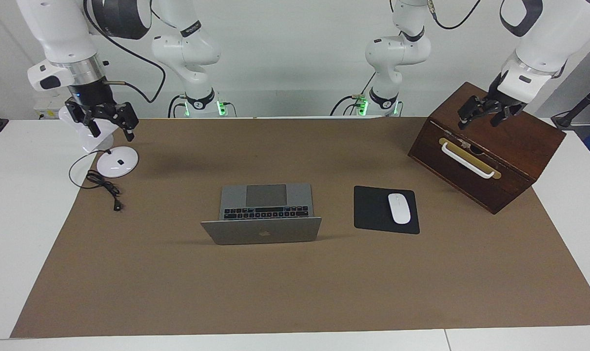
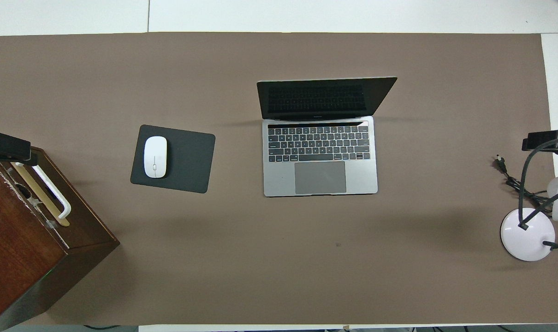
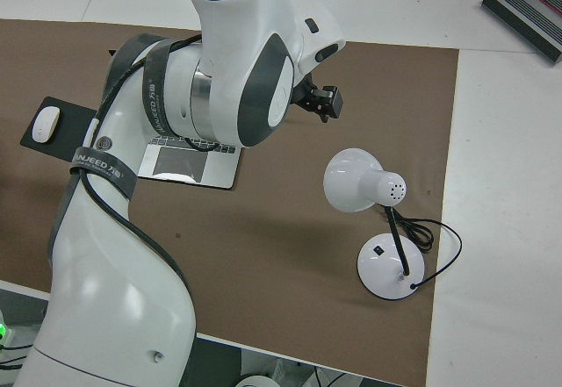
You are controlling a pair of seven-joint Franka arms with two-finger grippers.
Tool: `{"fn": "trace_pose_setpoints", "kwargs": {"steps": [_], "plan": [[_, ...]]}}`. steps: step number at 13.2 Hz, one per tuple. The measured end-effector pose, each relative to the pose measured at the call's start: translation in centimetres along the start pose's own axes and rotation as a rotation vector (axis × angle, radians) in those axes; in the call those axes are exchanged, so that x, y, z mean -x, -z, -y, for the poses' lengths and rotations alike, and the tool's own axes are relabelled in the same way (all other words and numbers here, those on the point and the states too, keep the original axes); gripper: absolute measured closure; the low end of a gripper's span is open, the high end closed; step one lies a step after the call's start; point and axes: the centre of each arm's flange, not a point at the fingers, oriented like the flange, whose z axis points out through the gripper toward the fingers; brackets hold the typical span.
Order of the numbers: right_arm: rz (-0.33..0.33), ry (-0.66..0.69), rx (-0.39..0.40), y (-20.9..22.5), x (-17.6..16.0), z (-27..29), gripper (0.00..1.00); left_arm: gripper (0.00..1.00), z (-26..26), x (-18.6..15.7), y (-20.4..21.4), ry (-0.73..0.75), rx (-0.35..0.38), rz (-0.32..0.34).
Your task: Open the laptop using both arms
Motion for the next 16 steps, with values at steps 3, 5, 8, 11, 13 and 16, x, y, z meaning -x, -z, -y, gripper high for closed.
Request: {"fn": "trace_pose_setpoints", "kwargs": {"steps": [3,5,8,11,13,16], "plan": [[0.003,0.000,0.002,0.4,-0.7,0.1,0.04,0.00,0.0,0.0,0.0,0.000,0.000,0.000],[0.004,0.000,0.002,0.3,-0.9,0.1,0.00,0.00,0.0,0.0,0.0,0.000,0.000,0.000],[0.015,-0.001,0.004,0.8,-1.3,0.1,0.00,0.00,0.0,0.0,0.0,0.000,0.000,0.000],[0.032,-0.002,0.008,1.2,-2.1,0.2,0.00,0.00,0.0,0.0,0.0,0.001,0.000,0.000],[0.034,-0.002,0.008,1.1,-2.3,0.2,0.00,0.00,0.0,0.0,0.0,0.001,0.000,-0.001],[0.035,-0.002,0.008,1.0,-2.4,0.2,0.00,0.00,0.0,0.0,0.0,0.001,0.000,-0.001]]}}
